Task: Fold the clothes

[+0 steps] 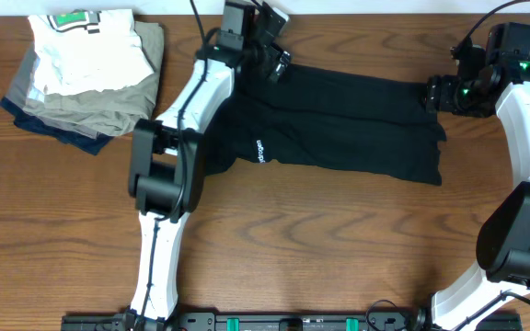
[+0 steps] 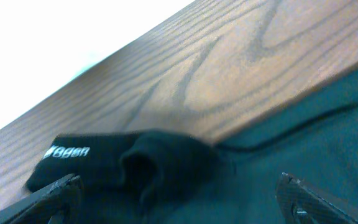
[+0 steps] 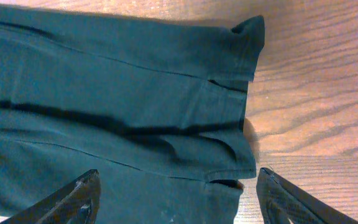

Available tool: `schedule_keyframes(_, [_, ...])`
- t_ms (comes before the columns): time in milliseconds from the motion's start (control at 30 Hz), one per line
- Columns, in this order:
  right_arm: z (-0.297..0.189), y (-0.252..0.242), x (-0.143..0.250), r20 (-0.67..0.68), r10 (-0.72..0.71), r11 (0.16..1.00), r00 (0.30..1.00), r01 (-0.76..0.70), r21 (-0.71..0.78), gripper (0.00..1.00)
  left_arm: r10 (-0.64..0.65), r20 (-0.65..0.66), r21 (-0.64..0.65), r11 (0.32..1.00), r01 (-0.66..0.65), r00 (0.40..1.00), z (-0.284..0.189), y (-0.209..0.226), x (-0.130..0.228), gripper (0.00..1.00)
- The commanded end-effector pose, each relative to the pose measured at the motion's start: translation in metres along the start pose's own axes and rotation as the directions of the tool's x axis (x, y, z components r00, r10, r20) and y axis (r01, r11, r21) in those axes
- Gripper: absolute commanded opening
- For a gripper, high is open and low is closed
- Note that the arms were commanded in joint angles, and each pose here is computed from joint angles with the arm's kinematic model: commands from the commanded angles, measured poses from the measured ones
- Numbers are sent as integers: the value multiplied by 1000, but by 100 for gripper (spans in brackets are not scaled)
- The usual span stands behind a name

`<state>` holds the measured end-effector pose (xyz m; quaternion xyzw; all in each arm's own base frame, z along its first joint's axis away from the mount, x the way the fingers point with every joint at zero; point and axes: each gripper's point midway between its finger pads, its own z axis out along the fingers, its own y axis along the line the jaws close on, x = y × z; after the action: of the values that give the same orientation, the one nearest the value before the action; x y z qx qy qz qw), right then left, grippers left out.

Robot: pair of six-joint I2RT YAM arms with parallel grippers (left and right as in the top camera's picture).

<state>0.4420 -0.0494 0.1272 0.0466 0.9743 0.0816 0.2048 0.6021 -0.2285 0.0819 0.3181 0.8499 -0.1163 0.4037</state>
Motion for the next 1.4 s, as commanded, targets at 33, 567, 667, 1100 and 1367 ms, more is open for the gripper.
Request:
schedule_keyframes(33, [-11, 5, -7, 27, -23, 1000, 999, 23, 4, 78, 16, 13, -15, 1000, -16, 1000, 25, 6, 14, 98])
schedule_keyframes(567, [-11, 5, -11, 45, -27, 1000, 999, 26, 5, 78, -23, 97, -164, 986, 39, 995, 56, 36, 23, 88])
schedule_keyframes(667, [-11, 5, -14, 56, -29, 1000, 998, 29, 5, 78, -37, 111, -168, 984, 56, 993, 56, 40, 21, 63])
schedule_keyframes(1100, [-11, 7, -17, 69, -36, 999, 997, 36, 4, 76, -76, 151, -177, 979, 103, 986, 23, 47, -11, 19])
schedule_keyframes(1367, [-7, 7, -13, 50, -24, 1000, 998, 24, -1, 73, -110, 42, -153, 981, 116, 993, -29, 36, -24, 13])
